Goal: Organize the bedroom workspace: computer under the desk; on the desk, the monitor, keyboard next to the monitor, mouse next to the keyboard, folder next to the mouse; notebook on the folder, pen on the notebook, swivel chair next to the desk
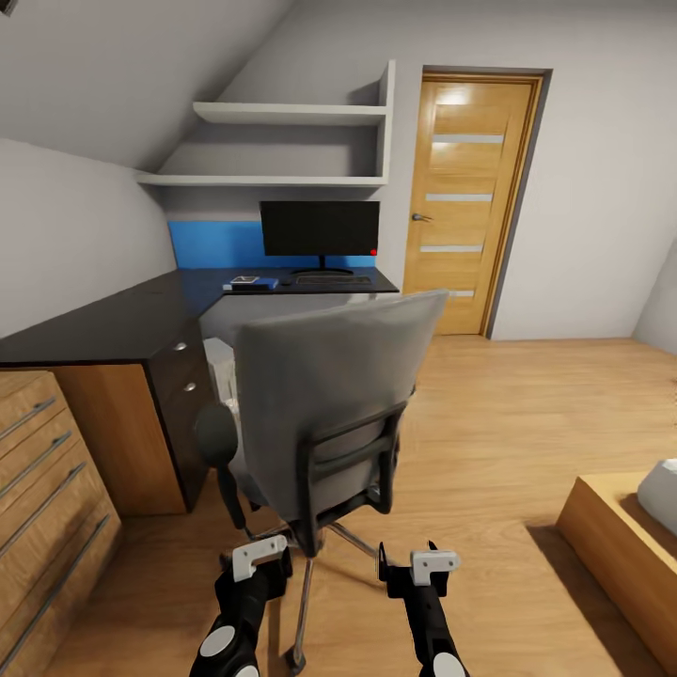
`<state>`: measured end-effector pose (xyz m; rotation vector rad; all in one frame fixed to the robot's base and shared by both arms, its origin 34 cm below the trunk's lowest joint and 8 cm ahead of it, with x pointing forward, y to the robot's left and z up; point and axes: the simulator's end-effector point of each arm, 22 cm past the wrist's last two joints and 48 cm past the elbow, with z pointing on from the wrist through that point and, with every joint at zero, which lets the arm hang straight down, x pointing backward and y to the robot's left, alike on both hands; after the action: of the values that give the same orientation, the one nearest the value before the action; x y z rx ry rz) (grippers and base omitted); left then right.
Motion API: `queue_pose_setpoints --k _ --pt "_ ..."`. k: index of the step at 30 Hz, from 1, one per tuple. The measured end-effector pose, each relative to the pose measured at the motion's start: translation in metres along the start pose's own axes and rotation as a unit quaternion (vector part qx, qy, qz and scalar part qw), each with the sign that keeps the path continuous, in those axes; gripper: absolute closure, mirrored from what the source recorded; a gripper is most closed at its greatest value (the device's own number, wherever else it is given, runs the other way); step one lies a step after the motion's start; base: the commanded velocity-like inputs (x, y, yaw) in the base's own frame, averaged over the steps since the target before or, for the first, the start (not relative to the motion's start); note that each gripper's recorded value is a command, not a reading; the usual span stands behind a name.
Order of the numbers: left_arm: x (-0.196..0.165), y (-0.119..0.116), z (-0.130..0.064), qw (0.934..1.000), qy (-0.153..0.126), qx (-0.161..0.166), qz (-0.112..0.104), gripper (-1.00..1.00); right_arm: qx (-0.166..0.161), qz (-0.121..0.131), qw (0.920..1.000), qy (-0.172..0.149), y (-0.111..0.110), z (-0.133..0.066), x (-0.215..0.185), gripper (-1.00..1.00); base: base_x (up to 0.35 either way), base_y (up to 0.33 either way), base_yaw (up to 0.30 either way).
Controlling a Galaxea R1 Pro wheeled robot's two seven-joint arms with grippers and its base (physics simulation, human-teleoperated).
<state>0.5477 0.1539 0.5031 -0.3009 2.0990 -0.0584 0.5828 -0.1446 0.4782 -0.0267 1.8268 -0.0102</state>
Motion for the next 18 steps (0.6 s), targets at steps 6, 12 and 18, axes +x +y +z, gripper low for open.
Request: queue_pose_setpoints --k 6,12,18 --pt "0.0001 -0.0003 -0.0001 1.0000 0.000 0.000 0.000 -1.00 0.000 0.000 1.0000 0.000 -0.0001 0.0000 0.0001 -1.00 0.000 -0.288 0.000" --pt "0.0004 -0.0002 -0.0002 1.0000 0.000 0.000 0.000 -1.00 0.000 0.000 1.0000 0.000 0.0000 -0.0001 0.0001 -1.00 0.000 -0.257 0.000" --pt "0.0006 -0.0006 -0.0002 1.0000 0.001 0.001 0.000 -1.00 0.000 0.000 1.0000 0.000 0.0000 -0.0001 0.0001 -1.00 0.000 -0.058 0.000"
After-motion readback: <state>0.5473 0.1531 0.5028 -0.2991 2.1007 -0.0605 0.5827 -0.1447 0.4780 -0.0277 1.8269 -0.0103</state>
